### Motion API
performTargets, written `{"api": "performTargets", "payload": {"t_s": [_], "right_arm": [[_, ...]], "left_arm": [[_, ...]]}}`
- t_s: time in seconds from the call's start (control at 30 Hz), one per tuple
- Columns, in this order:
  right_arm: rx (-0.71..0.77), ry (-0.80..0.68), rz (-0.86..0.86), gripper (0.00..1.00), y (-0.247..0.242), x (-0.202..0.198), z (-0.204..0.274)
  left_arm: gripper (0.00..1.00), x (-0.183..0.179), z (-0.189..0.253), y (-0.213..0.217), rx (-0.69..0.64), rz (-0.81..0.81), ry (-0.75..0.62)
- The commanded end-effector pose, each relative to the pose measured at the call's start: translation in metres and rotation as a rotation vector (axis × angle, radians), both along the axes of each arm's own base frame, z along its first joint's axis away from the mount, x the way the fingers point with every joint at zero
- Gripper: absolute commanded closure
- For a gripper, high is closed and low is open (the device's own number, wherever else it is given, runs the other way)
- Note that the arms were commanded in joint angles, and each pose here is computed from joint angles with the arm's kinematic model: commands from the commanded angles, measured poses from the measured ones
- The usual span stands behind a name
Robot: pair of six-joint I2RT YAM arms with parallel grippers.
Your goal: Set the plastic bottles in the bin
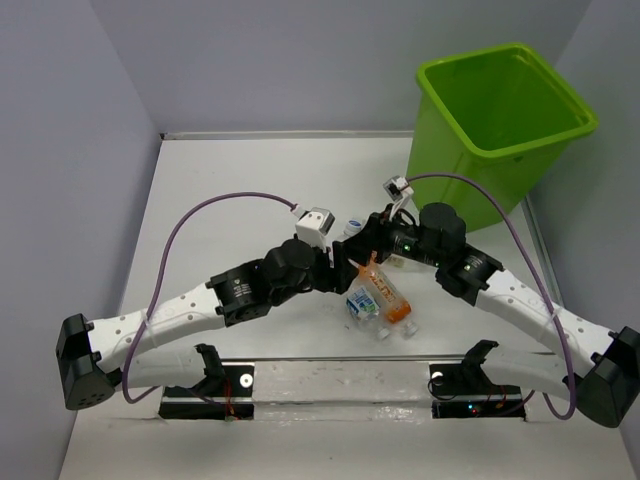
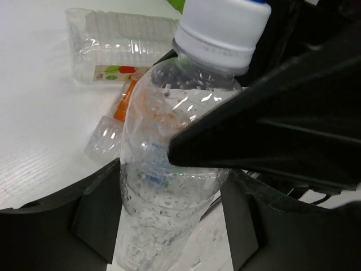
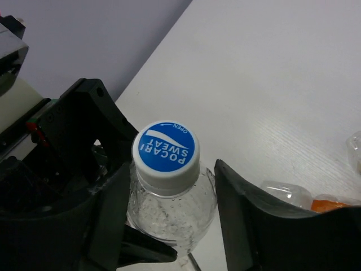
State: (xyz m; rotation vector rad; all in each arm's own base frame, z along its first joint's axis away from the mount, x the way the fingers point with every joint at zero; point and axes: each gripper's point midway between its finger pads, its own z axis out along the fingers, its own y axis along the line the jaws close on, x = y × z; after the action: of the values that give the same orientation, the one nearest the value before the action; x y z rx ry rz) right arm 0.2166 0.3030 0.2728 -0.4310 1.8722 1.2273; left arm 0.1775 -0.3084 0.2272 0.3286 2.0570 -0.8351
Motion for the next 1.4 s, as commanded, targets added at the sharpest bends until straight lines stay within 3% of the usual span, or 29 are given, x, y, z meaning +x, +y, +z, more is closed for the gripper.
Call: {"api": "performTargets", "payload": {"t_s": [0.0,0.07,0.17,0.27,0.3,0.37,0.4,0.47,0.5,0.67,0.8,0.83,0.97,1.03,1.17,1.23,1.27,1.33,1.37], "right_arm": [[0.059,-0.069,-0.018,0.53,0.007,0.003,0.030],[0.070,-0.083,-0.065,0.75,0.003,0.010,0.039],[0.081,-0.143,-0.183,0.85,-0.011,0.026,0.067],[0.049,-0.245,-0.326,0.88,-0.029,0.049,0.101],[0.070,-0.301,-0.376,0.88,-0.038,0.053,0.138],[0.018,-0.376,-0.503,0.89,-0.063,0.076,0.167],[0.041,-0.460,-0.597,0.89,-0.086,0.081,0.212],[0.042,-0.523,-0.714,0.89,-0.119,0.091,0.250],[0.039,-0.561,-0.853,0.90,-0.157,0.101,0.280],[-0.112,-0.644,-1.239,0.90,-0.260,0.132,0.321],[-0.300,-0.594,-1.422,0.90,-0.315,0.178,0.295],[-0.343,-0.565,-1.430,0.89,-0.320,0.194,0.280],[-0.432,-0.473,-1.387,0.01,-0.327,0.213,0.247],[-0.389,-0.481,-1.294,0.00,-0.311,0.207,0.263],[-0.300,-0.414,-1.011,0.00,-0.252,0.183,0.245],[-0.217,-0.425,-0.818,0.05,-0.200,0.139,0.237],[-0.179,-0.388,-0.603,0.11,-0.148,0.110,0.196],[-0.171,-0.310,-0.436,0.15,-0.105,0.082,0.136],[-0.235,-0.195,-0.385,0.23,-0.091,0.073,0.064]], "left_arm": [[0.36,0.008,0.033,-0.010,-0.123,0.010,-0.068],[0.25,0.008,0.033,-0.008,-0.126,0.022,-0.064],[0.12,0.012,0.033,0.006,-0.117,0.085,-0.059],[0.05,0.011,0.041,0.028,-0.146,0.154,-0.061],[0.04,0.013,0.042,0.036,-0.156,0.187,-0.064],[0.02,0.009,0.043,0.051,-0.187,0.223,-0.045],[0.01,0.008,0.044,0.058,-0.205,0.244,-0.043],[0.01,0.006,0.033,0.063,-0.200,0.263,-0.016],[0.01,0.004,0.017,0.065,-0.187,0.272,0.013],[0.01,-0.006,-0.023,0.063,-0.194,0.273,0.114],[0.01,-0.017,-0.061,0.056,-0.176,0.250,0.211],[0.01,-0.017,-0.069,0.056,-0.157,0.255,0.224],[0.01,-0.020,-0.075,0.054,-0.108,0.224,0.221],[0.01,-0.018,-0.062,0.054,-0.121,0.214,0.189],[0.01,-0.009,-0.035,0.062,-0.135,0.230,0.098],[0.01,-0.001,-0.020,0.069,-0.136,0.266,0.046],[0.01,0.003,-0.009,0.077,-0.131,0.301,0.019],[0.01,0.006,0.002,0.084,-0.121,0.323,-0.003],[0.01,0.006,0.011,0.090,-0.114,0.335,-0.018]]}}
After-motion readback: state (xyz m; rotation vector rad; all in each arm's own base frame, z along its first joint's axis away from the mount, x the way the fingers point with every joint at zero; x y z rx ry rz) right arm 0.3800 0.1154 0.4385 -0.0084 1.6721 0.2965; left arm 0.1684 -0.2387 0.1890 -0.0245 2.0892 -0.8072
